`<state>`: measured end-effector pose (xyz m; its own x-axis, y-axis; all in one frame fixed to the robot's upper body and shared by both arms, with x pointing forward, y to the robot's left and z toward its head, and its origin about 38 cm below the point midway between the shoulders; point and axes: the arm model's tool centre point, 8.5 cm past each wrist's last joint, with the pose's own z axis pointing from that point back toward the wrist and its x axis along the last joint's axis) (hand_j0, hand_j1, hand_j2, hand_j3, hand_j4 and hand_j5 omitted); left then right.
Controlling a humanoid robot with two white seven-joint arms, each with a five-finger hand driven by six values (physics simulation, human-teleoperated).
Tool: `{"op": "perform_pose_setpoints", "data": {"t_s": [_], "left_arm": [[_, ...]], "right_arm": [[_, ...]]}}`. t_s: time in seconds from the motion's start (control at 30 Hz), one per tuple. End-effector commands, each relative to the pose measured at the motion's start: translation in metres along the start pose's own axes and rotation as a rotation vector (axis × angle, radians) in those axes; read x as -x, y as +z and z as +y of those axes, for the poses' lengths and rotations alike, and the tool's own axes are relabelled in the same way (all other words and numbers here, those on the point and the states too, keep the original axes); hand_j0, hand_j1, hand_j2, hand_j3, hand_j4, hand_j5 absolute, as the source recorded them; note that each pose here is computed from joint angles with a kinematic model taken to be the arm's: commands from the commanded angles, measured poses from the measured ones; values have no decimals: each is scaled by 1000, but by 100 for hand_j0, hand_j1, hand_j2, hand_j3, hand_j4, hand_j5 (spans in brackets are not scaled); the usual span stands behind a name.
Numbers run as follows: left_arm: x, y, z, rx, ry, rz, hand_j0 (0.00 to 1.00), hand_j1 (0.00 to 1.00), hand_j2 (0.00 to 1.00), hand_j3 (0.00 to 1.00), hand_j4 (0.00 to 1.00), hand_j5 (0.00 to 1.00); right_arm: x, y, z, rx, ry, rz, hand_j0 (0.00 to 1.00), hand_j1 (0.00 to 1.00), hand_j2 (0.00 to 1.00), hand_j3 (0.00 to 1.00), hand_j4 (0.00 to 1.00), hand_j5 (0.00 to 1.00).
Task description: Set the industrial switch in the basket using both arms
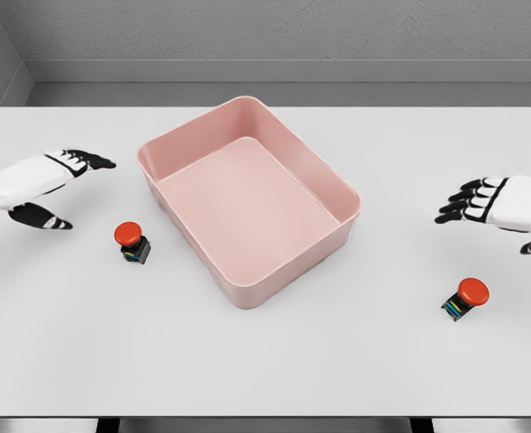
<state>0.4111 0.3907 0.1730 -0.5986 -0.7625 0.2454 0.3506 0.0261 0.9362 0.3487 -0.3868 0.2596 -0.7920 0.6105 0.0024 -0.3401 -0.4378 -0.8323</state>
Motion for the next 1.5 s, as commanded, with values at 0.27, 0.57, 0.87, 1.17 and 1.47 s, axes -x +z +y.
{"op": "perform_pose_setpoints", "data": {"t_s": [0.27,0.57,0.87,1.17,1.47], "left_arm": [[-21,4,2,15,-31,-57,100,100,100,100,100,100],[-26,3,-3,23,-28,-71,94,94,94,94,94,94],[-30,-2,-9,31,-20,-86,91,91,91,91,91,91],[-39,-9,-16,54,-20,-115,84,84,84,84,84,84],[-50,-17,-22,54,-12,-149,85,85,85,85,85,85]], "right_arm": [[-3,-1,25,-51,-59,-10,100,100,100,100,100,100],[-4,-6,35,-53,-78,-17,100,100,100,100,100,100],[-26,-19,50,-102,-76,-88,100,100,100,100,100,100],[-35,-23,51,-102,-76,-118,100,100,100,100,100,100],[-32,-41,56,-101,-70,-126,100,100,100,100,100,100]]}}
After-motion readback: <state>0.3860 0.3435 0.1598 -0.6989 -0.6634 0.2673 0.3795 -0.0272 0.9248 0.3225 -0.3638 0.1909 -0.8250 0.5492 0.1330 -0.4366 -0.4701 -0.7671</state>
